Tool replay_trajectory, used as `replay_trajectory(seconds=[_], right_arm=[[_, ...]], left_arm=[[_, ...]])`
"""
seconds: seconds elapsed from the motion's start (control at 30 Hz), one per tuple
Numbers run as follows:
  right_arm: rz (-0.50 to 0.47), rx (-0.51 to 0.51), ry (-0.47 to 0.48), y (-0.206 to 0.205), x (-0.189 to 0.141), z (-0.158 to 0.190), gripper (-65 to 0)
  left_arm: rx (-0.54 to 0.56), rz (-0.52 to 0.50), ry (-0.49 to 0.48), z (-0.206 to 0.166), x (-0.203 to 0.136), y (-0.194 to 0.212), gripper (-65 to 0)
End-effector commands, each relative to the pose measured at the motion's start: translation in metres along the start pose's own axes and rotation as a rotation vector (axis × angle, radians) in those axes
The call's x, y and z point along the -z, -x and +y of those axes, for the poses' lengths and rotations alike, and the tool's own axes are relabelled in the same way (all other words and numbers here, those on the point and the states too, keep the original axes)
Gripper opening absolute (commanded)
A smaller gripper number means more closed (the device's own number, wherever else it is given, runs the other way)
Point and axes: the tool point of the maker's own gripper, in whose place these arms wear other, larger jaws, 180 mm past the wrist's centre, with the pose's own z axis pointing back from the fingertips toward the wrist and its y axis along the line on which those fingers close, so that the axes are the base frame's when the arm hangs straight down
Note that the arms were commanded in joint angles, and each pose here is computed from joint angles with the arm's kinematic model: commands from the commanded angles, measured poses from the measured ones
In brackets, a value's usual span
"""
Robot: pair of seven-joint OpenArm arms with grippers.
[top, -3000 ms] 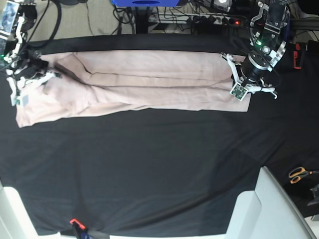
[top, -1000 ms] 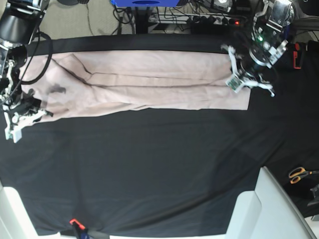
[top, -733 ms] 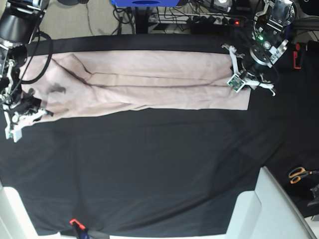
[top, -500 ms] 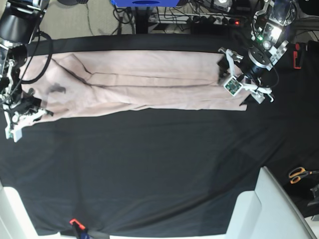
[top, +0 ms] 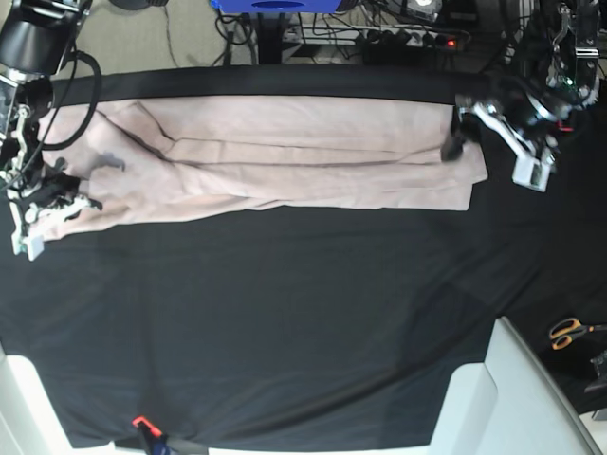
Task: Fold the T-shirt properly
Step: 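Release and regrasp the strip end with the left gripper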
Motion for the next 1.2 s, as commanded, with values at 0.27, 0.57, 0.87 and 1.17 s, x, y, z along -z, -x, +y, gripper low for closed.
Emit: replay_trajectory(seconds=[0.27, 0.57, 0.87, 1.17], right_arm=[[-0.051, -0.011, 0.003, -0.018, -0.005, -0.002, -62.1], [-0.054, -0.011, 0.003, -0.019, -0.005, -0.002, -62.1], [-0.049, -0.010, 0.007, -0.014, -0.005, -0.004, -62.1], [-0.053, -0.006, 0.011, -0.015, -0.006, -0.007, -62.1]], left_arm=[[-0.103, -0.031, 0.040, 0.028, -0.013, 0.002, 0.0], [-0.179, 0.056, 0.066, 0.024, 0.012, 0.036, 0.0], [-0.212, 0.044, 0.126, -0.002, 0.037, 0.033, 0.0], [-0.282, 0.102, 0.134, -0.004, 0.060, 0.053, -37.5]])
